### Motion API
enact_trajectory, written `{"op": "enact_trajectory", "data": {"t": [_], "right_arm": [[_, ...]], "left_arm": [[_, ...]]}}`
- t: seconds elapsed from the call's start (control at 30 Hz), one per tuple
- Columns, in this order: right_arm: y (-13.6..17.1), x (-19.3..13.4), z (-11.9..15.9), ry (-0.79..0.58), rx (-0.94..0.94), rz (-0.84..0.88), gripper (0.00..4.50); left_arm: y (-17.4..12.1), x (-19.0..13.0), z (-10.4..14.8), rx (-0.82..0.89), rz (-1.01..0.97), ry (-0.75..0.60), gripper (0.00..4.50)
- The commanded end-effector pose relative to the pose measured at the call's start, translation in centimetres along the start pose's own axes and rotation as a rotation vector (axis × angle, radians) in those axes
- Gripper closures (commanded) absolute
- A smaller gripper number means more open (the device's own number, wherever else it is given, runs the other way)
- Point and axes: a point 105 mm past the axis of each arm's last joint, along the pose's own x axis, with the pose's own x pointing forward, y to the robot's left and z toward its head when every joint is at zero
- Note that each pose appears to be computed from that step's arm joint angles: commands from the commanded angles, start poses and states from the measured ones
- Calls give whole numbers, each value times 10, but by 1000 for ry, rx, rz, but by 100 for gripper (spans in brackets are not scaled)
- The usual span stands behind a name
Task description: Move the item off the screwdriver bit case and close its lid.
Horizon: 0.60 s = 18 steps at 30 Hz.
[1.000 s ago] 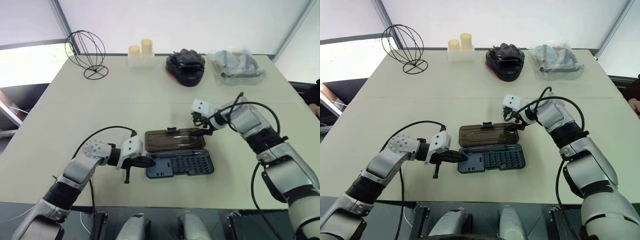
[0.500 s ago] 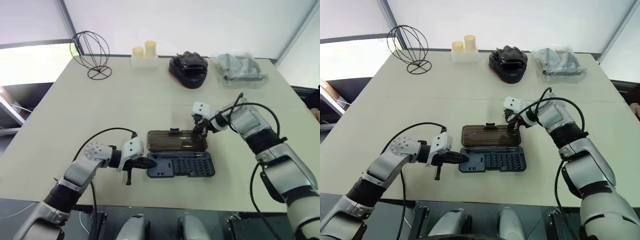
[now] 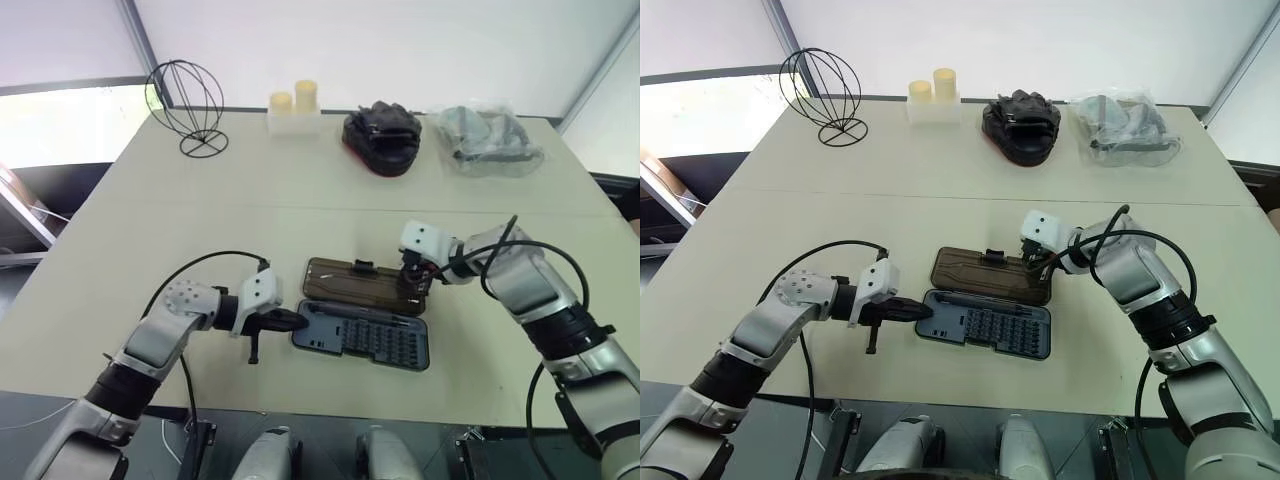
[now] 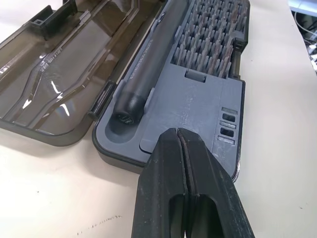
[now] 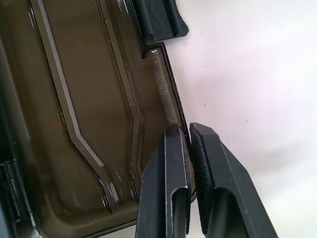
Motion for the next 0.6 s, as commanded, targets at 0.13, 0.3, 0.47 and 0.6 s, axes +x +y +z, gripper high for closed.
{"op": "enact_trajectory", "data": {"t": [0.13, 0.3, 0.47, 0.6], "right_arm": [[-30, -28, 12, -17, -164, -244, 446], [-33, -44, 20, -34, -207, -299, 446], [-29, -48, 15, -18, -215, -316, 446], [-27, -50, 15, -20, -223, -333, 446]], "left_arm": [[-3, 1, -12, -29, -15, 40, 450], [-1, 1, -11, -33, -16, 35, 450], [2, 0, -7, -42, -11, 22, 450], [5, -1, -3, -56, -1, 3, 450]]}}
